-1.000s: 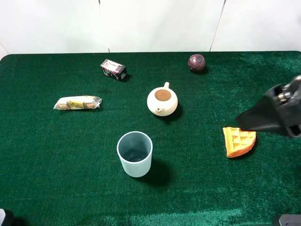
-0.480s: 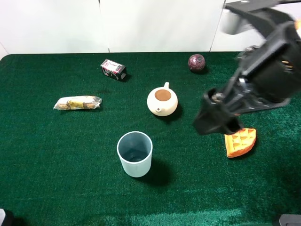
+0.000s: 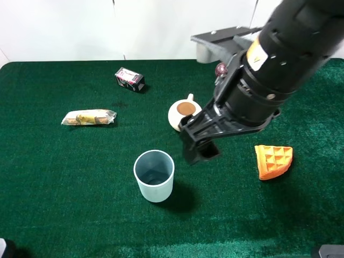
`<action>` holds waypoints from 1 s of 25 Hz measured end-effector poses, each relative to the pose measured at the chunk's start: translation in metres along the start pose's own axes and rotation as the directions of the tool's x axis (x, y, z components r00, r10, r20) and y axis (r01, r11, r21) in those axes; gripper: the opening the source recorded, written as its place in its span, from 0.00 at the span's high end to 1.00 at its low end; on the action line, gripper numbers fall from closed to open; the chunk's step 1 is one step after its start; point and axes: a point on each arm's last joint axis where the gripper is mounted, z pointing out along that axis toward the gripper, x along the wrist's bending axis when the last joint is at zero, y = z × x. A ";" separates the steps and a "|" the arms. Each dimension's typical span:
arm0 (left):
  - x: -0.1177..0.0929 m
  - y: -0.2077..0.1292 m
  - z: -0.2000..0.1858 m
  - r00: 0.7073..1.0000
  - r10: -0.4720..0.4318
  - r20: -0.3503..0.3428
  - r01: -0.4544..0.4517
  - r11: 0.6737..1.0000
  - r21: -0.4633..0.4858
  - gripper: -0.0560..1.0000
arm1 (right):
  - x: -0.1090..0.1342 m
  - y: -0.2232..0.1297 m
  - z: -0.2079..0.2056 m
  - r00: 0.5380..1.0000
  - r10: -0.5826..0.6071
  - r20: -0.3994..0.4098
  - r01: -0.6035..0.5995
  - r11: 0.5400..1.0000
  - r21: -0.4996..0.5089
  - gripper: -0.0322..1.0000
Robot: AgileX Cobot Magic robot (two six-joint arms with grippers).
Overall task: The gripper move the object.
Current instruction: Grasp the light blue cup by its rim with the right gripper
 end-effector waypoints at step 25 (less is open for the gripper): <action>0.000 0.000 0.000 1.000 0.000 0.000 0.000 1.000 0.000 0.01 | 0.006 0.028 0.060 0.989 0.138 -0.059 -0.139 0.990 -0.013 0.30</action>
